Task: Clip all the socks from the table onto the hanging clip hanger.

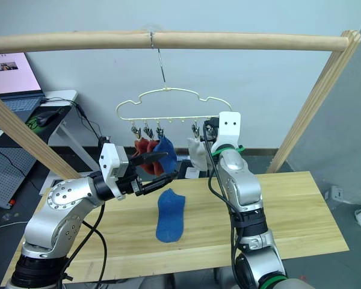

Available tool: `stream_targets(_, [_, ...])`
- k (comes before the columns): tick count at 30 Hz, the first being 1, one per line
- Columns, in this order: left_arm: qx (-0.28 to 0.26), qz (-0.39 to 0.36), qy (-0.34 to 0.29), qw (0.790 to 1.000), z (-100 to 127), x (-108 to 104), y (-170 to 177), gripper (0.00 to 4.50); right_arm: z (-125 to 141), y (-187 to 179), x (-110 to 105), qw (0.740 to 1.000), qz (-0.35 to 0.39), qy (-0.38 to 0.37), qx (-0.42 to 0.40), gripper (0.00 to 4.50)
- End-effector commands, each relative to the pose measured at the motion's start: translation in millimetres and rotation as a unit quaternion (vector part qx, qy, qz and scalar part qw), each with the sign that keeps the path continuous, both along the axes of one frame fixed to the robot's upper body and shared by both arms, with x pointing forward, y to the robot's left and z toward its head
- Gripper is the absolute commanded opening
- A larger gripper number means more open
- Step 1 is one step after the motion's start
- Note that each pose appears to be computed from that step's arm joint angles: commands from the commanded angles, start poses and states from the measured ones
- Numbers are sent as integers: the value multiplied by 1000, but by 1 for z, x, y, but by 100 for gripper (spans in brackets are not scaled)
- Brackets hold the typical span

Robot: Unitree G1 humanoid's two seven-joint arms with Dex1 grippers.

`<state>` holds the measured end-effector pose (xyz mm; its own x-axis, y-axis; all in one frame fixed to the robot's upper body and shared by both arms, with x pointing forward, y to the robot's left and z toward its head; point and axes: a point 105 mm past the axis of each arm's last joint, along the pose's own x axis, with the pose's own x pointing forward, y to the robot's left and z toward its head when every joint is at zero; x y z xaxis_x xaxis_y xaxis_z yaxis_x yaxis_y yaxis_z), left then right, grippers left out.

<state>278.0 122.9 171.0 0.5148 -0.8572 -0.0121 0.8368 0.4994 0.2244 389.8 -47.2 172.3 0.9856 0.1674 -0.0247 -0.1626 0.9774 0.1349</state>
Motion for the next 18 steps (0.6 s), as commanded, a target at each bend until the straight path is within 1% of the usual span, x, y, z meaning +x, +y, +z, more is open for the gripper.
stream_targets(1, [-3, -7, -17, 1000, 7, -3, -3, 347, 28, 15, -6, 998, 15, -43, 37, 18])
stream_targets(5, [-4, 14, -9, 1000, 5, -1, 1, 347, 28, 15, -6, 998, 16, -45, 39, 18])
stream_targets(8, [-9, 70, 4, 997, -3, 9, 13, 347, 29, 15, -6, 998, 16, -45, 44, 18])
stream_targets(11, [7, 116, 27, 993, -21, 13, 23, 401, 31, 14, -6, 998, 17, -47, 49, 18])
stream_targets(13, [18, 147, 36, 988, -33, 14, 27, 449, 32, 13, -7, 997, 18, -48, 50, 18])
stream_targets(18, [32, 230, 97, 968, -76, 16, 38, 450, 33, 14, -8, 997, 21, -49, 51, 18])
